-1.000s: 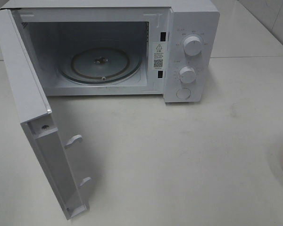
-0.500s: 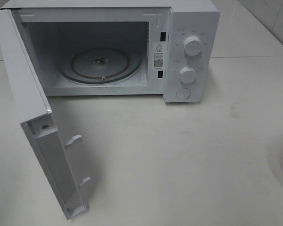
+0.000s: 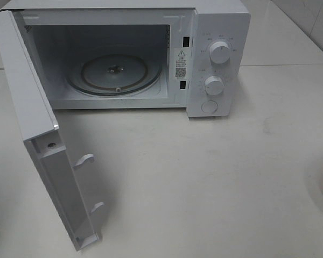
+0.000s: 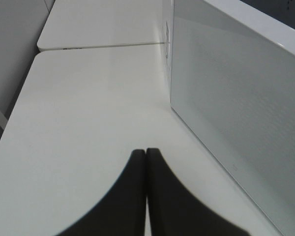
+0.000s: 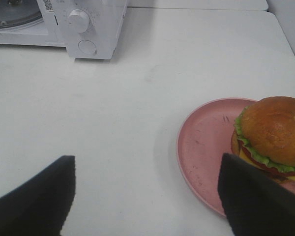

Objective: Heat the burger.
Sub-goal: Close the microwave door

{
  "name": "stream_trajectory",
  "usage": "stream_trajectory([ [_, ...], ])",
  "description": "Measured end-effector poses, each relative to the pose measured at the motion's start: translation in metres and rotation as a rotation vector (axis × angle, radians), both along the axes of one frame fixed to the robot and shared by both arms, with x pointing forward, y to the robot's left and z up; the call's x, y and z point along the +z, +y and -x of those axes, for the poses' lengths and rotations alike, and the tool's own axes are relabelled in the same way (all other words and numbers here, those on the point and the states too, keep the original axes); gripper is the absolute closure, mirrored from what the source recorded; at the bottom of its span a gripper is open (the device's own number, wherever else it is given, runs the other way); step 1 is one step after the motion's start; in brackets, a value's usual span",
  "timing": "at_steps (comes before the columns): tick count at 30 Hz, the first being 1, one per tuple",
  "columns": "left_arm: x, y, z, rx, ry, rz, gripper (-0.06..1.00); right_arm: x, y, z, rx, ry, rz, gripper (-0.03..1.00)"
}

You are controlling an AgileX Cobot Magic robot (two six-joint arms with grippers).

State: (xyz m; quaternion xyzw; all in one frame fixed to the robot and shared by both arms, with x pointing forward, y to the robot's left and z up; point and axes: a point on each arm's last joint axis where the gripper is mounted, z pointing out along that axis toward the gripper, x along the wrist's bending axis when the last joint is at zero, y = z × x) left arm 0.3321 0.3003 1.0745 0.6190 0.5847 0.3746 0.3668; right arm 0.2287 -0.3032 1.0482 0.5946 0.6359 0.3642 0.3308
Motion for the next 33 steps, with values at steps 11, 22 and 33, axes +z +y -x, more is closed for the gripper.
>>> stream_trajectory([
  [11,-0.045,0.005,-0.05,0.03,-0.183,-0.046,0.94,0.0,0.0,0.0,0.0,0.0,0.0,0.2],
  [22,-0.068,0.005,-0.086,-0.019,-0.272,-0.142,0.94,0.0,0.0,0.0,0.0,0.0,0.0,0.2],
  [33,-0.112,-0.011,-0.122,-0.148,-0.179,-0.101,0.94,0.0,0.0,0.0,0.0,0.0,0.0,0.2],
])
